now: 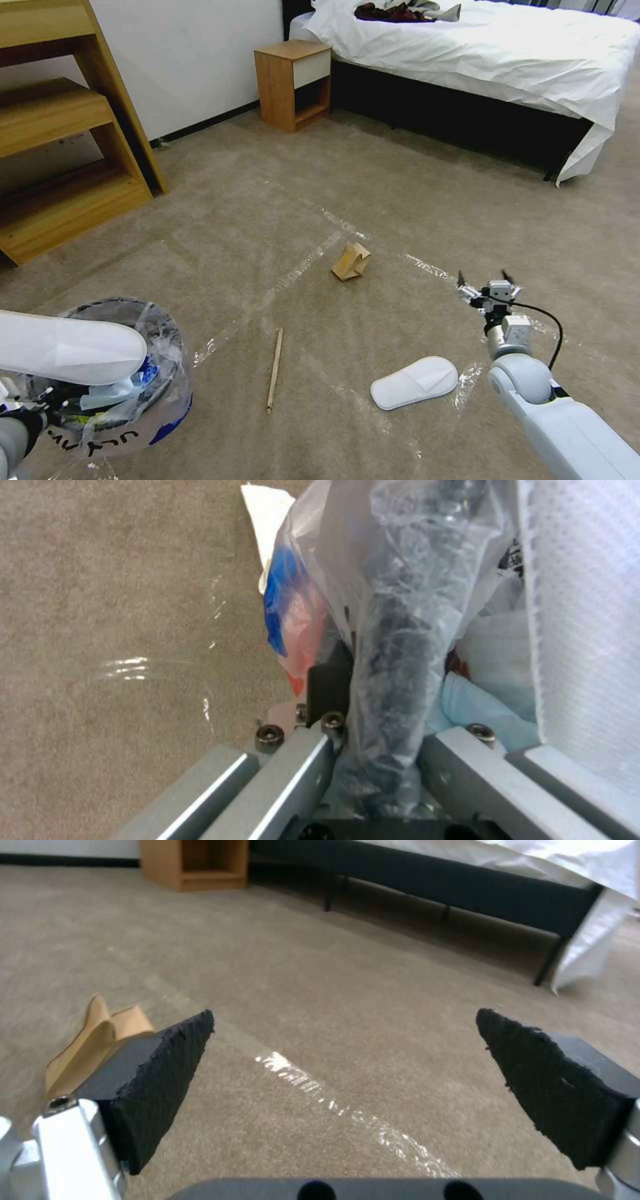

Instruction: Pick up the trash bin and place the garbage on the floor into it.

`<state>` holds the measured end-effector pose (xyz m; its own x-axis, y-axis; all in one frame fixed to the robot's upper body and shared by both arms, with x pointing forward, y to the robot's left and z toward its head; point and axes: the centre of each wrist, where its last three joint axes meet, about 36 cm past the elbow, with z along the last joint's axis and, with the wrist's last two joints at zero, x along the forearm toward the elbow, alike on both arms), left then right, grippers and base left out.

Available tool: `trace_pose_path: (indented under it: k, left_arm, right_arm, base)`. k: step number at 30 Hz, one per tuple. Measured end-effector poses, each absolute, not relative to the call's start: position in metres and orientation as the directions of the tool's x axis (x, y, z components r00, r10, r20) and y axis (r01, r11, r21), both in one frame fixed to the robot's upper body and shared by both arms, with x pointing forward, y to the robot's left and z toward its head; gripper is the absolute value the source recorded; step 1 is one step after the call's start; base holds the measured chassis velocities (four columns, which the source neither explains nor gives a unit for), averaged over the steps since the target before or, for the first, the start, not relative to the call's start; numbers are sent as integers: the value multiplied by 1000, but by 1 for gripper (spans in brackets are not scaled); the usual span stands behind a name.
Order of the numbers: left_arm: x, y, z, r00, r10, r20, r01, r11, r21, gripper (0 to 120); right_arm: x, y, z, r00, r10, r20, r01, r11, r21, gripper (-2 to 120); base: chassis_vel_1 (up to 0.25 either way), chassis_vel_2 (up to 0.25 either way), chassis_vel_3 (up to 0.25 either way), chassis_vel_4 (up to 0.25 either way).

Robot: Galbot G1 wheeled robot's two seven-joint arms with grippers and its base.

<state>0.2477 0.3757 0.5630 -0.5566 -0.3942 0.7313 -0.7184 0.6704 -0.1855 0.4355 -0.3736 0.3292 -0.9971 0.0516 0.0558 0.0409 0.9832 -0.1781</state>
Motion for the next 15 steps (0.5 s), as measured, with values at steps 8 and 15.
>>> trace_pose_path:
  k: [8, 15]
  left_arm:
    - [252, 377, 561, -558, -387, 734, -713, 676, -185, 0]
    - [258, 377, 557, -560, -374, 739, -703, 687, -185, 0]
  right_arm:
    - [439, -424, 303, -991, -120, 58, -133, 888, -440, 100]
    - [421, -438, 270, -972, -154, 177, -220, 858, -464, 100]
  base:
    - [0, 0, 0, 0]
    - [0, 0, 0, 0]
